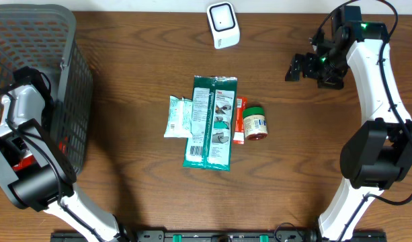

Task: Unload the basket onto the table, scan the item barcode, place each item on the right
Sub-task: 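Reach the left gripper into the basket and grasp the red sweets bag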

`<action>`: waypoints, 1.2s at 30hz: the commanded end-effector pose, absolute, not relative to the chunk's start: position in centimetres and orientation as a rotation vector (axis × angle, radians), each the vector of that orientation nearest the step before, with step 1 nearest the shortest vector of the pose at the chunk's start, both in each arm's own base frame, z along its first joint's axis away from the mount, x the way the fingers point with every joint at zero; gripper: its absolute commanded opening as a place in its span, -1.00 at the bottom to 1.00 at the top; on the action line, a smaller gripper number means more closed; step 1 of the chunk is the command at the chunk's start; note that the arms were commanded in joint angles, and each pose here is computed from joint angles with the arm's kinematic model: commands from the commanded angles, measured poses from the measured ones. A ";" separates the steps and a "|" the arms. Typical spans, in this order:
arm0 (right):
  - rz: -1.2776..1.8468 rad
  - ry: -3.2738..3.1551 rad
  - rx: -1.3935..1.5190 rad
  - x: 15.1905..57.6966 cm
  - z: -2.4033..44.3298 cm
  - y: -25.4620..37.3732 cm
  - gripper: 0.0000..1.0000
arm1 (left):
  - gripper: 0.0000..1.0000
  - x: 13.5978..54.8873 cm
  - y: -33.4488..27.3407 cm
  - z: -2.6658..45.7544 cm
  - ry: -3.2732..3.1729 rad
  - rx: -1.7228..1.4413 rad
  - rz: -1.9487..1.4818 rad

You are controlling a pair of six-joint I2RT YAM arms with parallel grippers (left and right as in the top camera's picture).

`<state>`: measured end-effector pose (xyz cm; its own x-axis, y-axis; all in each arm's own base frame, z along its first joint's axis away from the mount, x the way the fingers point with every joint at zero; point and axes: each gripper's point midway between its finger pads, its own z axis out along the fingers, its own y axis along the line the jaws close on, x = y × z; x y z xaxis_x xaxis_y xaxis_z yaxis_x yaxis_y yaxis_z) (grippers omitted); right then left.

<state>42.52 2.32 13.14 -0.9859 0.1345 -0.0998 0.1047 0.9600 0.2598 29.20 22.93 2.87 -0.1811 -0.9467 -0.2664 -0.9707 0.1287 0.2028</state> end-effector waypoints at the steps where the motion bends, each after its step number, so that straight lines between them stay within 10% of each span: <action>1: 0.392 2.976 0.176 42.9 13.7 2.4 0.98 | -0.63 28.2 22.0 1.5 2.350 -2.009 0.489; 13: 0.392 2.976 0.176 42.9 13.7 2.4 0.99 | -0.82 29.0 22.6 13.3 2.105 -1.891 0.369; 16: 0.392 2.976 0.176 42.9 13.7 2.4 0.99 | 0.29 28.8 22.2 13.7 2.110 -1.893 0.341; 19: 0.392 2.976 0.175 42.9 13.7 2.4 0.99 | 0.81 29.1 21.2 12.3 2.155 -1.911 0.268; 36: 0.392 2.976 0.175 42.9 13.7 2.4 0.99 | 0.99 29.9 19.6 3.5 2.451 -1.906 0.198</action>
